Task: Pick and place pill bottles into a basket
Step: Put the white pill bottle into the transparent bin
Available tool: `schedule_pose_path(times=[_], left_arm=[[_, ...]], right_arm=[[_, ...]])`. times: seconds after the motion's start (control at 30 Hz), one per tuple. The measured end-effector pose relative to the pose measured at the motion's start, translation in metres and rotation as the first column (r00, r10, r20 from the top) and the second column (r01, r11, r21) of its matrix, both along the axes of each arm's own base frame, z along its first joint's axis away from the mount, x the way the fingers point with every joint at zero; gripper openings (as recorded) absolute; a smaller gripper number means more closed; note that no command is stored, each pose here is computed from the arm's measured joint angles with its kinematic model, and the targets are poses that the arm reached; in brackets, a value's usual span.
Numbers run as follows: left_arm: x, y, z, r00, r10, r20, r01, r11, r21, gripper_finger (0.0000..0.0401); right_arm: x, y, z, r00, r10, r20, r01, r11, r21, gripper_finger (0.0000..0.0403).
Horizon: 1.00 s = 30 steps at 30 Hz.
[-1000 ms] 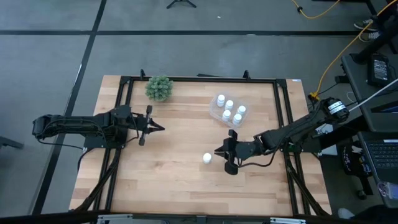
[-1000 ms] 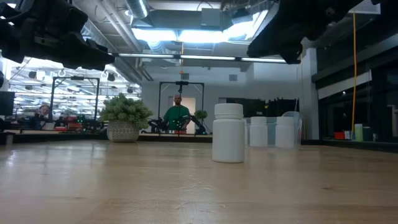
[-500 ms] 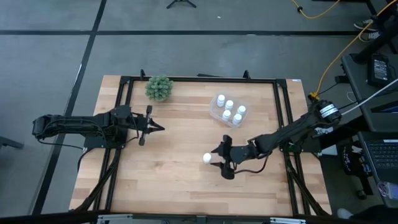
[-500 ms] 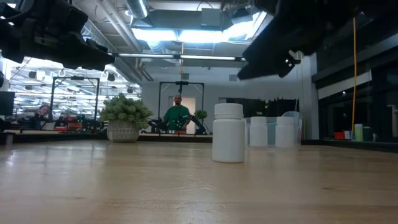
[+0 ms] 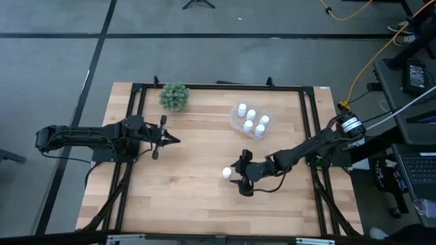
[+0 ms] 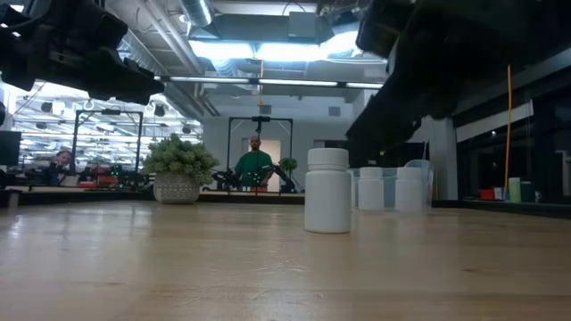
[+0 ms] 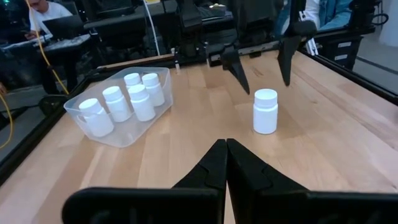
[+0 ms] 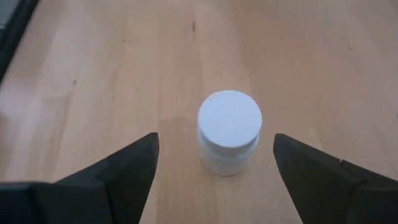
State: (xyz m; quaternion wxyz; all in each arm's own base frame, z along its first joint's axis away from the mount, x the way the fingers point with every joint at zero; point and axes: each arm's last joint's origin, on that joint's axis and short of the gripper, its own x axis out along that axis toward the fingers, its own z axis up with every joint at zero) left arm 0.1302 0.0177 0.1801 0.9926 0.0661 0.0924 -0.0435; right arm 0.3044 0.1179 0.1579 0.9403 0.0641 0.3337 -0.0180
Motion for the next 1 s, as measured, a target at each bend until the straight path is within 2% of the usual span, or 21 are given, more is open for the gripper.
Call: schedule_pose_path(times=[0.23,1.0], left_arm=[[0.0,0.0,0.0,1.0,0.0,-0.001,0.0,1.0,0.0,0.0002],[0.0,0.0,0.0,1.0,0.0,-0.001,0.0,1.0,0.0,0.0002]], right_arm=[[0.009,-0.007,-0.013,1.0,-0.03,0.0,0.03,1.0,-0.003,0.0319],[0.014,-0.007,-0.017,0.999,-0.021,0.03,0.021,1.0,-0.02,0.0319]])
